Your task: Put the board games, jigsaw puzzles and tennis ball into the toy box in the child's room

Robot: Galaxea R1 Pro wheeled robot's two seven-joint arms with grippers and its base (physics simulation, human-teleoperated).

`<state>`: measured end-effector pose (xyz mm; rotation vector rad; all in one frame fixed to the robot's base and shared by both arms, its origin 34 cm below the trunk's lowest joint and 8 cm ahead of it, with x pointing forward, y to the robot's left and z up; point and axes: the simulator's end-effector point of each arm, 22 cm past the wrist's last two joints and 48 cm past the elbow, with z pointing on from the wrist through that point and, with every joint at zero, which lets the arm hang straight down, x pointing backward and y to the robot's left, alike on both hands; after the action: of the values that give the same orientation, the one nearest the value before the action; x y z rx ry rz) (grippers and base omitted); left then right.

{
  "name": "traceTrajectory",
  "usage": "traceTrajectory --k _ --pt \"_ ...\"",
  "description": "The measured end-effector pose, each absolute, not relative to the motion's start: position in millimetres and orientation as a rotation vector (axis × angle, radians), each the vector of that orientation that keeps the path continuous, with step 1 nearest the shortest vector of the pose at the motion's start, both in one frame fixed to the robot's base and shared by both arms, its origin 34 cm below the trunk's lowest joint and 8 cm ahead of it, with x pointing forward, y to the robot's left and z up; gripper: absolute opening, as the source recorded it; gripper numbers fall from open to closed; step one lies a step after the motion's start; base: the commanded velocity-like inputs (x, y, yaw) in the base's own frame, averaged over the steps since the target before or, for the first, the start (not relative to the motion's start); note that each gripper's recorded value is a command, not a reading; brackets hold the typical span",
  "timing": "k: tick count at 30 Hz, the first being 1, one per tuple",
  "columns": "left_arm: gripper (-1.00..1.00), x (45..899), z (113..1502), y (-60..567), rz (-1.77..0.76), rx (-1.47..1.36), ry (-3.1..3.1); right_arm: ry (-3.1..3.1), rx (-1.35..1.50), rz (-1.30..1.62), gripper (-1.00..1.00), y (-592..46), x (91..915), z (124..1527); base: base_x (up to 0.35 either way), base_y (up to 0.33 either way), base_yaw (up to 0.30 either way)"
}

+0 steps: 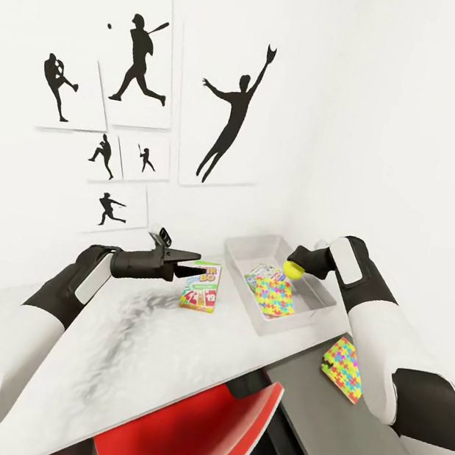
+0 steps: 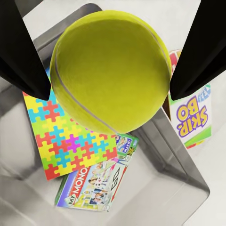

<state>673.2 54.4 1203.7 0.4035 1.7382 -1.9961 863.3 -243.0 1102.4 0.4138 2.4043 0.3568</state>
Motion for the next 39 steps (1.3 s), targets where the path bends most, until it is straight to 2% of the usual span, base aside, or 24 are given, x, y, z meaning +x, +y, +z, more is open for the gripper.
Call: traceTrajectory --k 21,39 --pt "1.00 673.0 1203.7 54.2 -1.996 0.404 1.739 2.404 0.414 0.358 -1.00 -242.9 863.2 1102.5 0.063 -0.020 0.000" --pt "1.00 672.8 1204.8 54.4 -1.996 0.405 1.736 2.404 0.412 0.357 -1.00 -242.8 862.8 1103.5 0.005 0.000 -0.010"
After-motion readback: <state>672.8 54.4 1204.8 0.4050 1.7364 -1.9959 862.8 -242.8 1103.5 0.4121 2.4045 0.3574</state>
